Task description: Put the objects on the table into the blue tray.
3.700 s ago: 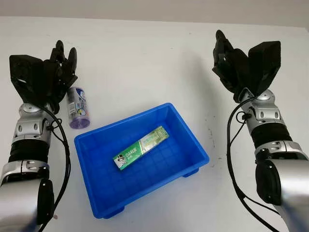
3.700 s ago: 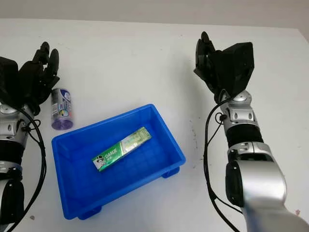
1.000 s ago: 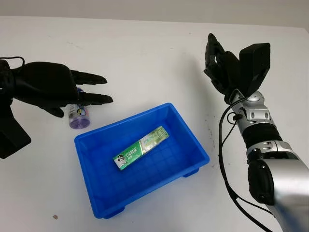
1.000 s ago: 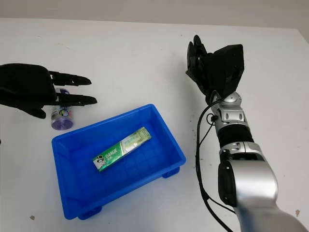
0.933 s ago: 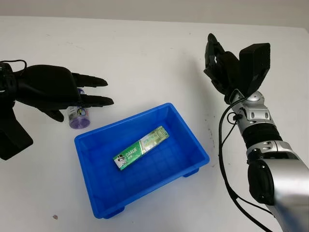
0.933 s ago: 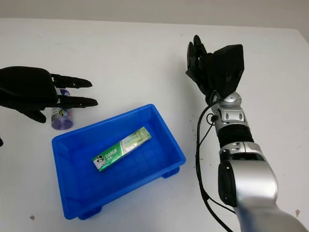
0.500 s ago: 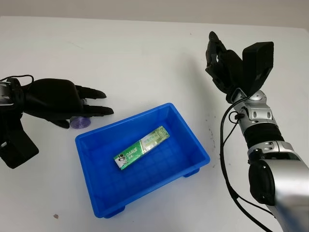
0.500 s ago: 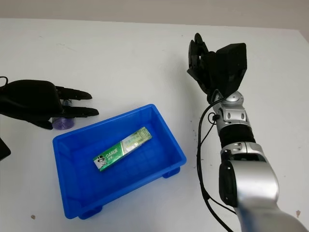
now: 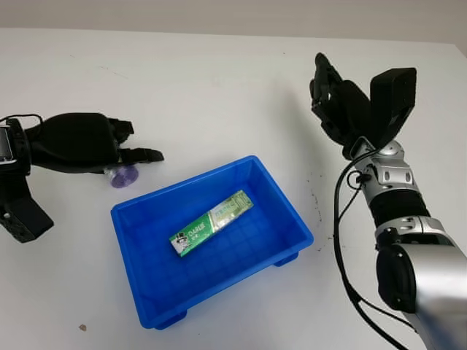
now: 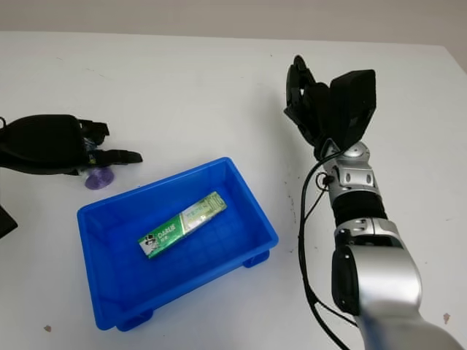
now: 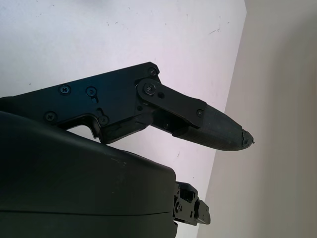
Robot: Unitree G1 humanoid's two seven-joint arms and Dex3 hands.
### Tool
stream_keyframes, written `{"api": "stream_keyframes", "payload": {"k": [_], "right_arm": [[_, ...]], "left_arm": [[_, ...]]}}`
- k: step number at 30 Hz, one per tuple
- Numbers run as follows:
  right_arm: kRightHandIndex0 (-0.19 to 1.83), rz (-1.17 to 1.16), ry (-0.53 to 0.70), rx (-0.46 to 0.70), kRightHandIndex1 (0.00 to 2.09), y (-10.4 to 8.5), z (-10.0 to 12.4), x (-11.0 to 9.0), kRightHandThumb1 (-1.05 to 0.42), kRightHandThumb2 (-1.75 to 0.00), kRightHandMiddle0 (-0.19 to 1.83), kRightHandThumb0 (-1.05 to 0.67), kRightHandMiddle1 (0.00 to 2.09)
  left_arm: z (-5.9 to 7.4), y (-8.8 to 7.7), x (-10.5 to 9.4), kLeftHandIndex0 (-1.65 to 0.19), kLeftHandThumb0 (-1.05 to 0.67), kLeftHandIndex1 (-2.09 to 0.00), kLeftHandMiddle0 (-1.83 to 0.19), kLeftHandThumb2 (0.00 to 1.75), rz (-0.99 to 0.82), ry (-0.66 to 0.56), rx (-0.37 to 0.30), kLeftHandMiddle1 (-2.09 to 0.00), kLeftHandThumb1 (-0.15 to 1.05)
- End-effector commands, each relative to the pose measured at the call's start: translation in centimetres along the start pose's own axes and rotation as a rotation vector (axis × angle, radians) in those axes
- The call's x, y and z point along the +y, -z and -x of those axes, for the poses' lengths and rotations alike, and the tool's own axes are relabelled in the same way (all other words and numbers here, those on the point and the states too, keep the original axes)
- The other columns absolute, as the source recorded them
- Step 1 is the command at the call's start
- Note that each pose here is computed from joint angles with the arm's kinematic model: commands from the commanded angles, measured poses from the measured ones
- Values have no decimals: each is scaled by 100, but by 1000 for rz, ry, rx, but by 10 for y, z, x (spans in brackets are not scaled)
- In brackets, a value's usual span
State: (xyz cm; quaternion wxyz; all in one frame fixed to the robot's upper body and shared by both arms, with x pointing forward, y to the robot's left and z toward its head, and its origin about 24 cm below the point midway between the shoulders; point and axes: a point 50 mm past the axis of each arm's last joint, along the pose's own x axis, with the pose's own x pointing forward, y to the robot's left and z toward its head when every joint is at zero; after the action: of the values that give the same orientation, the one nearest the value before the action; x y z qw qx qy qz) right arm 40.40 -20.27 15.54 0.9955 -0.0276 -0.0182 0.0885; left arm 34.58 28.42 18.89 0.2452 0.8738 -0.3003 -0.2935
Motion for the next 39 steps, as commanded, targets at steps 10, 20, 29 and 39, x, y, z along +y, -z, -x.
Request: {"api": "stream_keyframes", "payload": {"k": [10,20,29,39], "right_arm": [[-19,-8,-6,-14,0,-6,-1,-2,-105,-80,-19,-71,0],[-19,-5,2,-18,0,-7,-2,0,-105,-81,-19,-68,0],[-19,6,-3,-20,0,-9,-2,0,-105,-81,-19,-67,0],[-19,1,-12,-18,0,-9,-4,4,-105,-79,-19,-68,0]], "left_arm": [[4,21,11,-17,-15,-209,-46,21,-60,-8,68,-209,105],[0,46,32,-33,-48,-209,-75,45,-176,-89,208,-209,105],[7,84,94,-46,-45,-209,-79,43,68,-459,516,-209,105],[5,63,152,-23,-47,-209,-74,52,921,-562,334,-209,105]]}}
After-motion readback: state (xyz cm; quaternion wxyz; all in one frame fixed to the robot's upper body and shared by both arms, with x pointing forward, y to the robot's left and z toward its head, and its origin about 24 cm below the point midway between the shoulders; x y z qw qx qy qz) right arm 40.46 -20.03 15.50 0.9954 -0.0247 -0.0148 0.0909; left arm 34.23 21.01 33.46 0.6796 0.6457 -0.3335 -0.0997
